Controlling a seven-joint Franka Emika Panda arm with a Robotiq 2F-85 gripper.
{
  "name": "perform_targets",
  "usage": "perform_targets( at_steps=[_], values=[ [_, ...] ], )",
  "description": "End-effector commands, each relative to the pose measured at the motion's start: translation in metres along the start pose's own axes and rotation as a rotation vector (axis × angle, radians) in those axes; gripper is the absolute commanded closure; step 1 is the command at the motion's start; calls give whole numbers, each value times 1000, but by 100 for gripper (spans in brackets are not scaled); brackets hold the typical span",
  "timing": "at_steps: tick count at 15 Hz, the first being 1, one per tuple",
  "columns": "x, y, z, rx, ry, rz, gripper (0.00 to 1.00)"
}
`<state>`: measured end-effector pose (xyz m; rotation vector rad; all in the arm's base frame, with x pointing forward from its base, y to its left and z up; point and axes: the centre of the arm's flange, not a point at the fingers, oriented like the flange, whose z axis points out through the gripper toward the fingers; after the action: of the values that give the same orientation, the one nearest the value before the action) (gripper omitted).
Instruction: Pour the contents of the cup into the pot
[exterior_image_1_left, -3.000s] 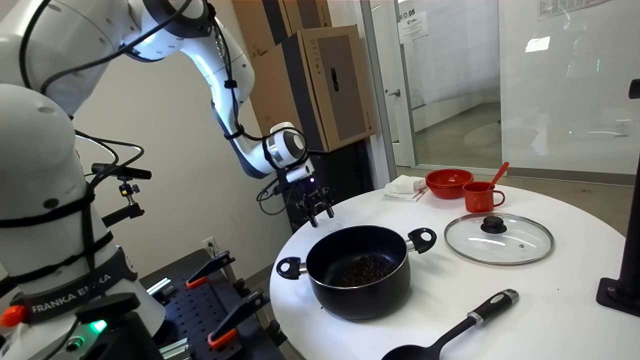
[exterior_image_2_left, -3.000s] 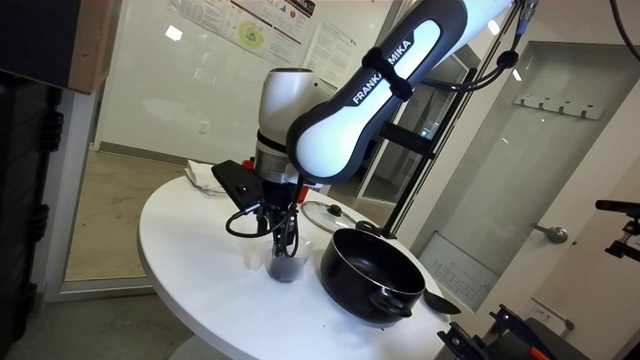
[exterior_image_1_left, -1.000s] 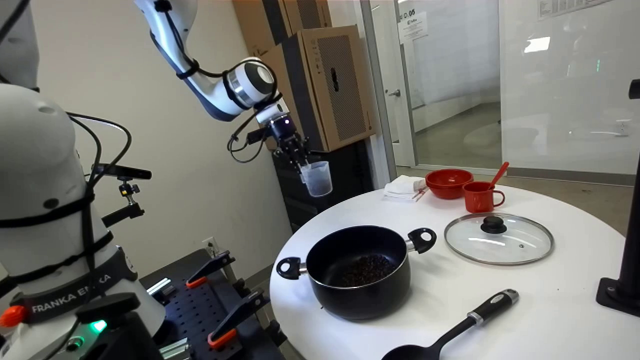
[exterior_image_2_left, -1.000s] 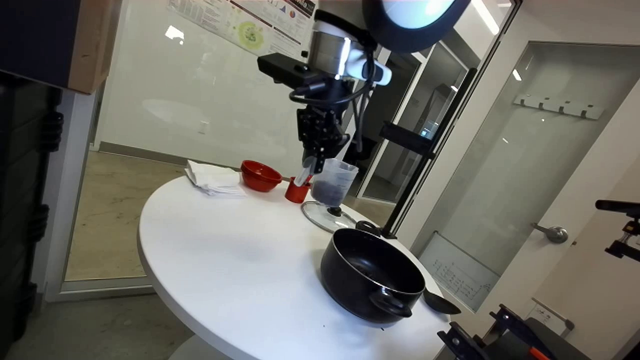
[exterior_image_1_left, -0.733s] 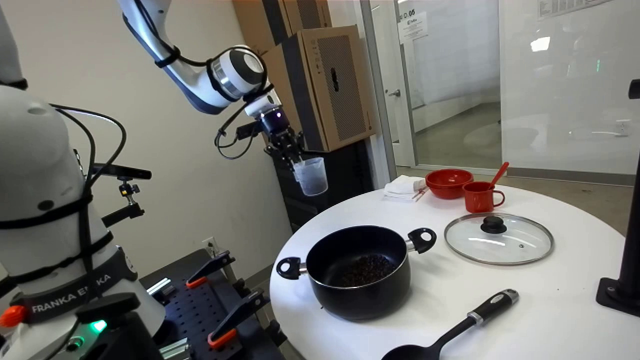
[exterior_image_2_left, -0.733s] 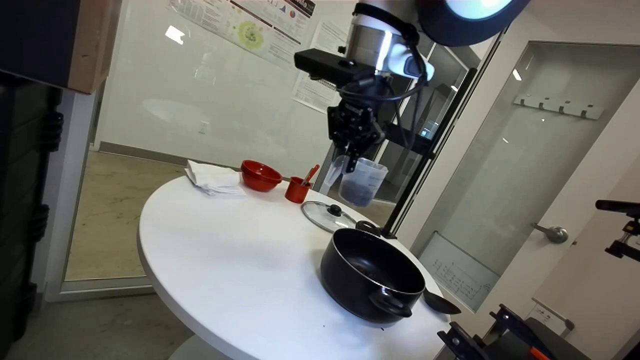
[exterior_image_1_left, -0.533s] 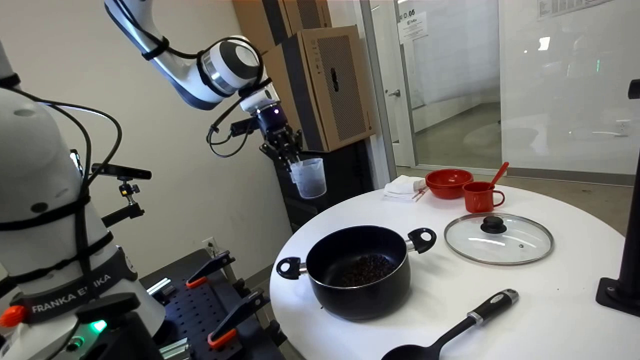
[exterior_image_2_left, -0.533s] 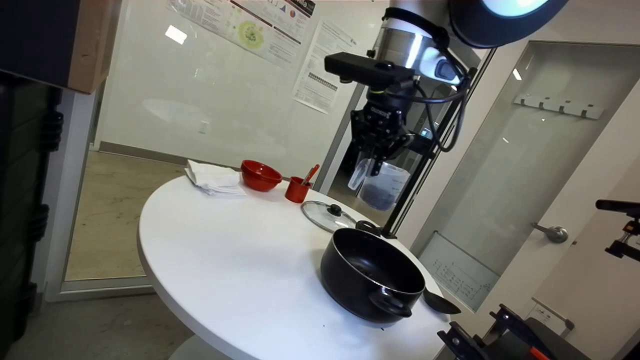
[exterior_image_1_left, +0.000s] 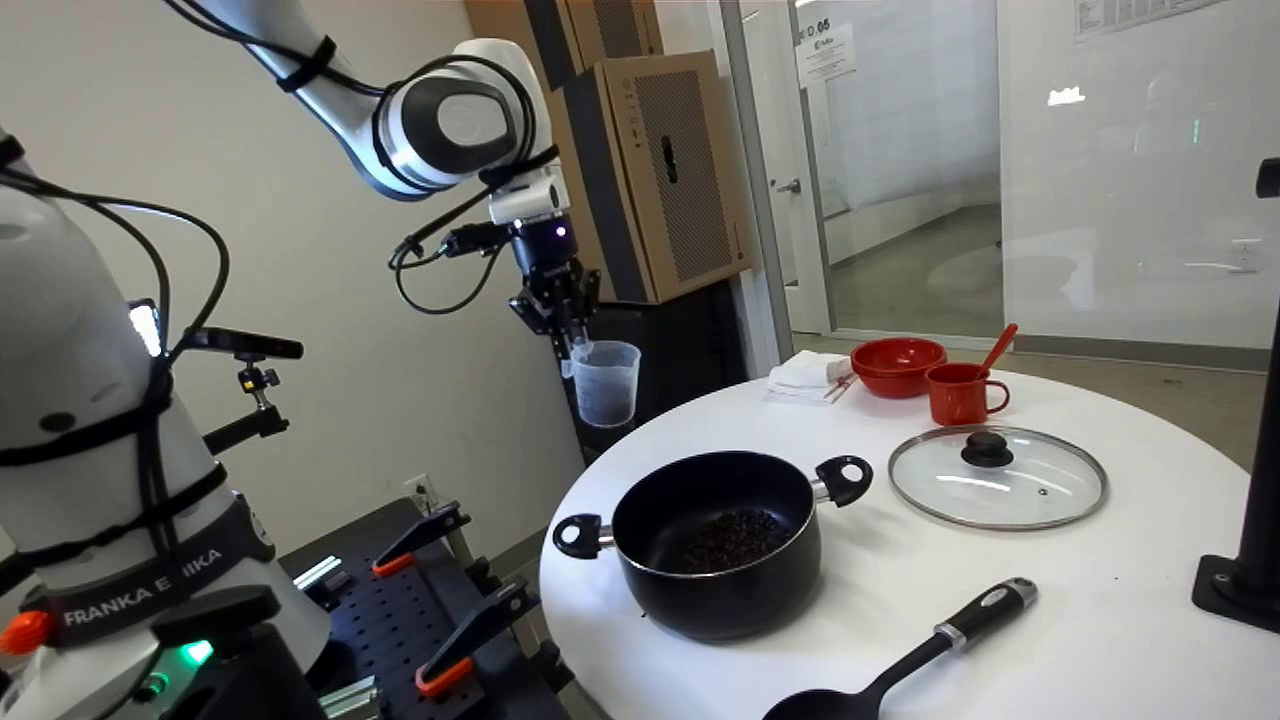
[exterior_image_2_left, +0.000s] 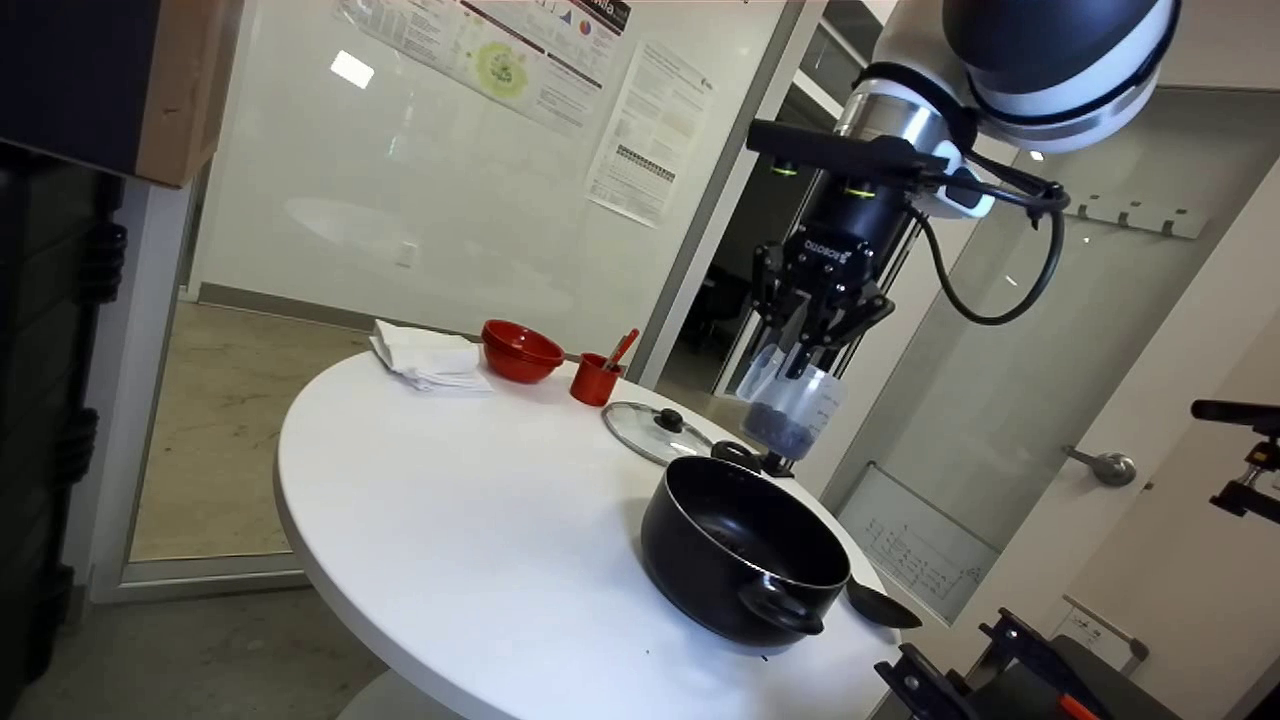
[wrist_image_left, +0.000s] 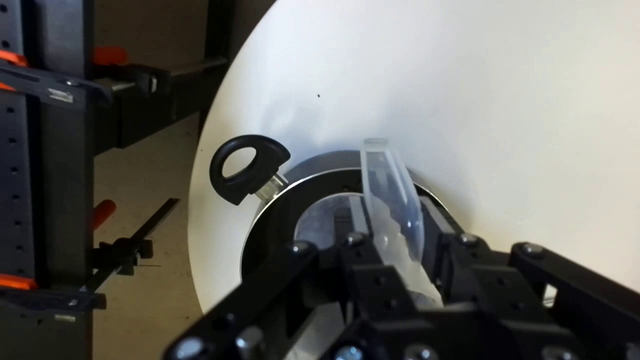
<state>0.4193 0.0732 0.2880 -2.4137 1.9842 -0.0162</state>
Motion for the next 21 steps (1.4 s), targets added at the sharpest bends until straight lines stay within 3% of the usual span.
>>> perform_targets(
  at_steps=[1, 4, 10, 15, 21],
  values=[
    [35, 2, -3, -19, -167, 32, 93],
    [78, -2, 1, -17, -330, 133, 93],
    [151, -11, 12, -6, -512, 316, 93],
    [167, -31, 40, -14, -638, 373, 93],
    [182, -47, 62, -94, -797, 492, 93]
  ],
)
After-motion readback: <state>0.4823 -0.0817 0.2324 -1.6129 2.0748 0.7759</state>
